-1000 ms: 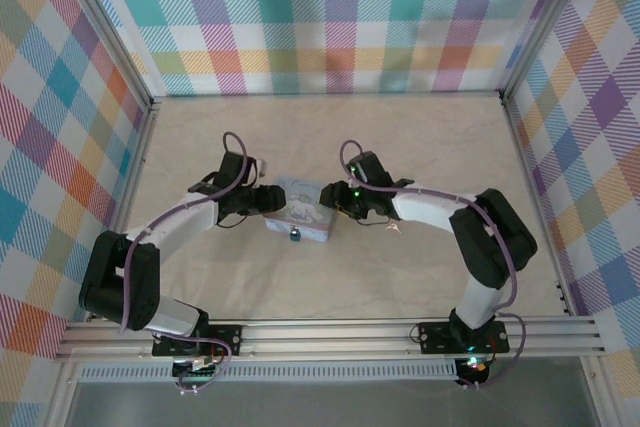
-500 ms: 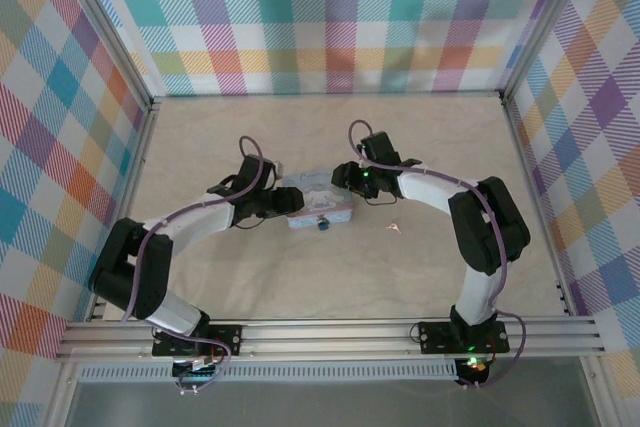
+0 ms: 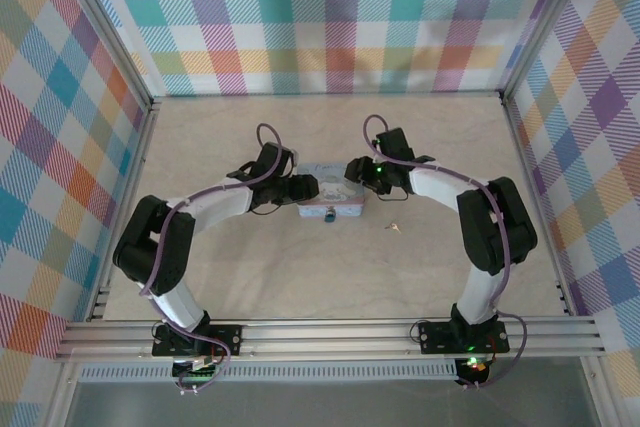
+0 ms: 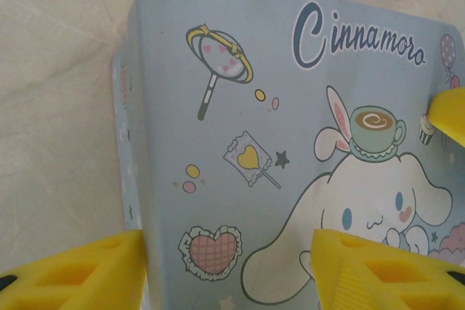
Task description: Unlock a padlock with a key
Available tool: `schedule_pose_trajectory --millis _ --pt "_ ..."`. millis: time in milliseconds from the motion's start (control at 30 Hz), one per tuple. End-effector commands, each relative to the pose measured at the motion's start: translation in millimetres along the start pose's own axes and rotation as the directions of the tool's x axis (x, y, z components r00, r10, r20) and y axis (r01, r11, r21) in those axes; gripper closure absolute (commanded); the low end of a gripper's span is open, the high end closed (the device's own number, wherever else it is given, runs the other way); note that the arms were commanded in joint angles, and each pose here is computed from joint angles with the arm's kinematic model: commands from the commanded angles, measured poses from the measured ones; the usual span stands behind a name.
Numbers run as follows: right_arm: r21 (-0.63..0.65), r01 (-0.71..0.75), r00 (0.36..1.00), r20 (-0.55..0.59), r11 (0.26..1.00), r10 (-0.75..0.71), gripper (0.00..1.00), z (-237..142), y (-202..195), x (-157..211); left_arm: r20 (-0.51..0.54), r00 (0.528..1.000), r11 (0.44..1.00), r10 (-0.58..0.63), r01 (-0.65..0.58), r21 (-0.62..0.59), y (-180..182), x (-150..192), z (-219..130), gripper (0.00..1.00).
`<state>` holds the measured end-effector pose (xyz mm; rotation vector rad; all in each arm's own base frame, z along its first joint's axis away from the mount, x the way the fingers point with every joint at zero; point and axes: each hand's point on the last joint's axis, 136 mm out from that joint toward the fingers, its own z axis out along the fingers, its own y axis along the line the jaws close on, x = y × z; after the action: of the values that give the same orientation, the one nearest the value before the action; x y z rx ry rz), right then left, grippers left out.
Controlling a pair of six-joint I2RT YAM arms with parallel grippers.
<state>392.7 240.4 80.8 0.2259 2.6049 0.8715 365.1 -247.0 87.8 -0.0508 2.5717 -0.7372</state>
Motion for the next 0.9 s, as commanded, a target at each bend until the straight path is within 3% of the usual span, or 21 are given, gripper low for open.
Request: schedule_pose_trajectory --millis 0,467,867 --pt "-0.076 0.041 0.999 -0.024 0.996 -0.043 0.42 -8 22 7 0.035 0.999 0.994 0.042 -0.045 0.101 -36 -10 -1 0.39" --pt "0.030 0.056 0.998 0.028 0.998 -0.056 0.32 -43 2 -6 0.074 0.996 0.997 0.042 -0.047 0.055 -22 0 -28 0.27" --pt "0.337 0.084 0.996 -0.017 0.938 -0.084 0.36 -101 -65 38 0.085 0.996 0.999 0.030 -0.033 0.026 -10 19 -65 0.26"
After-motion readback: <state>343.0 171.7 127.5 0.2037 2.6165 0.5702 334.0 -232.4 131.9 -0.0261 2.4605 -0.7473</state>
